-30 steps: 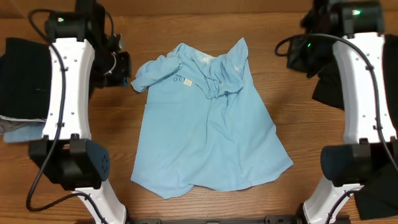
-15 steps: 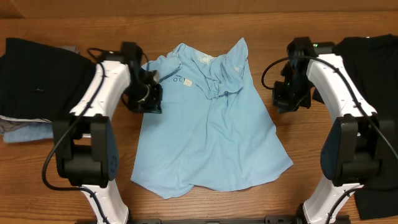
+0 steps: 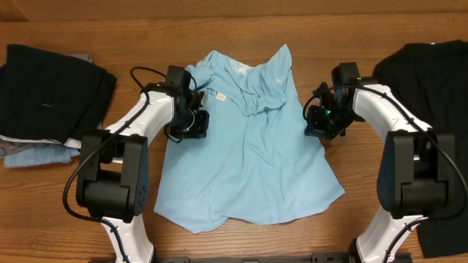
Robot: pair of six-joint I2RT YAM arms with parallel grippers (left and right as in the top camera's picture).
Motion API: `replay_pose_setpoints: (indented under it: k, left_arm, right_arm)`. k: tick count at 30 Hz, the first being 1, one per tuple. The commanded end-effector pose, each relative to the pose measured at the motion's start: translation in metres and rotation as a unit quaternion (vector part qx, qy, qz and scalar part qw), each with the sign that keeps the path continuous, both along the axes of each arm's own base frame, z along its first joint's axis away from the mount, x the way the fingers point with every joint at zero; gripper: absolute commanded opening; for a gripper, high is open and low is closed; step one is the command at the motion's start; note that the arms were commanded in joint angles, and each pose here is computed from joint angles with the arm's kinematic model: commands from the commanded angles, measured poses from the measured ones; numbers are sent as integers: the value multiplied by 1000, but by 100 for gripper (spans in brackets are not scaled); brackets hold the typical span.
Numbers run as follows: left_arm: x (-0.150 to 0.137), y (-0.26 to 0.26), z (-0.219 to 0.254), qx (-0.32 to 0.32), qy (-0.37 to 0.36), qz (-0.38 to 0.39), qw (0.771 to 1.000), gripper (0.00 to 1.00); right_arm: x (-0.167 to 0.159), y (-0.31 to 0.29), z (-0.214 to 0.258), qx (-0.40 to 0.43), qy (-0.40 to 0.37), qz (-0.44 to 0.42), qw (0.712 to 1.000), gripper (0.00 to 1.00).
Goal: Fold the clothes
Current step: 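Move both grippers over the shirt toward its bottom hem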
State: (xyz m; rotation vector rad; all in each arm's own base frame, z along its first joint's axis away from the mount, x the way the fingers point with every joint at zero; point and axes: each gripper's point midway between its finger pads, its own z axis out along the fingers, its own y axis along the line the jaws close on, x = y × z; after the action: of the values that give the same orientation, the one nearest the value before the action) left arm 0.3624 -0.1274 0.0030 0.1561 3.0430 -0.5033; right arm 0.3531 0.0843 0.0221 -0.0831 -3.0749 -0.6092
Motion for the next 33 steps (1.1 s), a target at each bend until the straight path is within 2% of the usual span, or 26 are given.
replay_pose_setpoints:
  k: [1,4,12,26,28,31,32,33]
  left_arm:
    - [-7,14,-15,43,8,14,999,4]
    - [-3,21,-16,62,-1,17,998,4]
    - [5,59,-19,171,-22,43,984,4]
    - [17,113,-19,179,-24,116,977,4]
    - [25,117,-17,176,-38,117,977,4]
    - [43,117,3,171,-65,112,977,4]
    - [50,113,14,163,-76,112,977,10]
    - [57,109,28,152,-87,112,978,22]
  right_arm:
    - [-6,3,-9,12,-5,8,1000,4]
    - [-6,2,-20,11,-17,8,1000,4]
    - [13,0,-22,2,-54,-8,998,4]
    - [70,-5,-10,-21,-164,-46,985,4]
    - [80,-5,1,-20,-178,-47,983,4]
    - [101,-3,41,-19,-191,-47,980,4]
    - [106,-4,55,-20,-194,-47,980,4]
    - [109,-4,68,-24,-196,-46,979,4]
